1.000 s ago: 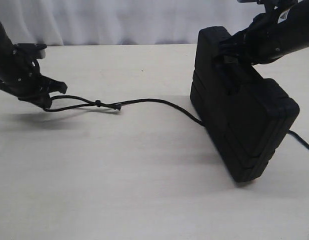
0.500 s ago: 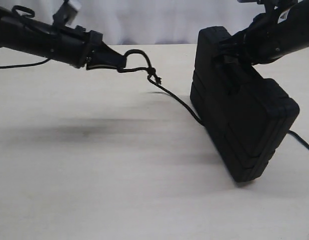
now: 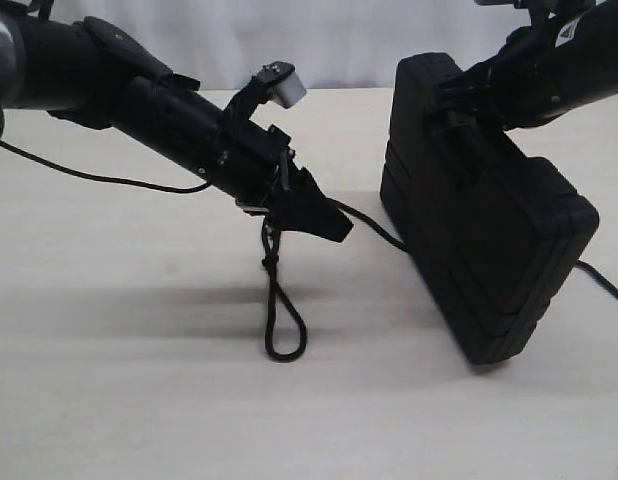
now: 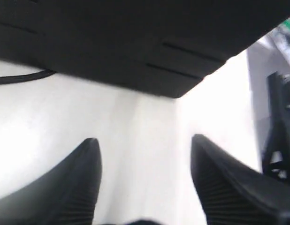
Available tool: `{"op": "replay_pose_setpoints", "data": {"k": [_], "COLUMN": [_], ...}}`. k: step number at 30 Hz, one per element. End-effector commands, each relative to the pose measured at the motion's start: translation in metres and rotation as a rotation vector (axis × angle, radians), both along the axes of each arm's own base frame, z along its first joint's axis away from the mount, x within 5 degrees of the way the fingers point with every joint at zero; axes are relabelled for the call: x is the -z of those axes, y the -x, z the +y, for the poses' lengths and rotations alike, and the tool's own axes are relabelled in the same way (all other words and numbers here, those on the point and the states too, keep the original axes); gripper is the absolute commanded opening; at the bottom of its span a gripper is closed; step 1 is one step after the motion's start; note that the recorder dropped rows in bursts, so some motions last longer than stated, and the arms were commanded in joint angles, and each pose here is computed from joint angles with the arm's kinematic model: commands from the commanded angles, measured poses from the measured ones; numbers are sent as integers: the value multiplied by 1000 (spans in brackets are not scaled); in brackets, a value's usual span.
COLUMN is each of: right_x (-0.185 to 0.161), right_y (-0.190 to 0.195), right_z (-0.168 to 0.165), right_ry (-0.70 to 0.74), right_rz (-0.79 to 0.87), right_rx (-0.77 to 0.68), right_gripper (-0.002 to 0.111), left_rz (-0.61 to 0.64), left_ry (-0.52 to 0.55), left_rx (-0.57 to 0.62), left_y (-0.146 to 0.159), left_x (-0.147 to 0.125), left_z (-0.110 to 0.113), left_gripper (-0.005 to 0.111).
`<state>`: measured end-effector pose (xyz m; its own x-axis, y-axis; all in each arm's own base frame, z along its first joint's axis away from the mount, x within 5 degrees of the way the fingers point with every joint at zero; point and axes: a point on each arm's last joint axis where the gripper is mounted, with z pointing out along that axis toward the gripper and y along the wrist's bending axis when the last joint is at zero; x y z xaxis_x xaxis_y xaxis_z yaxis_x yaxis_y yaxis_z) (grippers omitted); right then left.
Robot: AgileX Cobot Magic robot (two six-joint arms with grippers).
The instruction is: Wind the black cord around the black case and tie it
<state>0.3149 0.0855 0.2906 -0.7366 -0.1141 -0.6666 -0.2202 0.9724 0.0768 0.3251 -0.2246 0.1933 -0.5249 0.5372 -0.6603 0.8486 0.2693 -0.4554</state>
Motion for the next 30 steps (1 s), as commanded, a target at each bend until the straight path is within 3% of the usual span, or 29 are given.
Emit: {"op": "replay_pose_setpoints", "data": {"k": [1, 4, 7, 10, 14, 20, 22, 25, 30], "right_x": [-10, -10, -10, -10, -10, -9, -9, -9, -9], "right_y": [-2, -1, -1, -1, -1, -1, -1, -1, -1], "right_z": [1, 1, 1, 1, 1, 1, 1, 1, 1], "right_ry": [-13, -12, -12, -12, -11, -11, -11, -11, -11], "right_rz": [-73, -70, -70, -70, -68, -66, -66, -66, -66], "right_rx": [-3, -3, -3, -3, -3, -4, -4, -4, -4], "right_gripper": [4, 4, 4, 4, 4, 4, 4, 4, 4], "left_rz": [-82, -223, -408, -590, -779, -945, -988, -1031, -1110], "left_ry": [-109, -296, -488, -654, -810, -845, -832, -802, -663], "left_rx": [-246, -379, -335, -165, 210, 801, 928, 1010, 1075], "left_y": [-22, -38, -47, -50, -45, -32, -29, -26, -16], "left_x": [2, 11, 15, 17, 20, 31, 32, 32, 35], "left_z": [9, 26, 41, 50, 50, 48, 45, 40, 16], "left_gripper": [54, 54, 54, 54, 54, 54, 54, 54, 54]}}
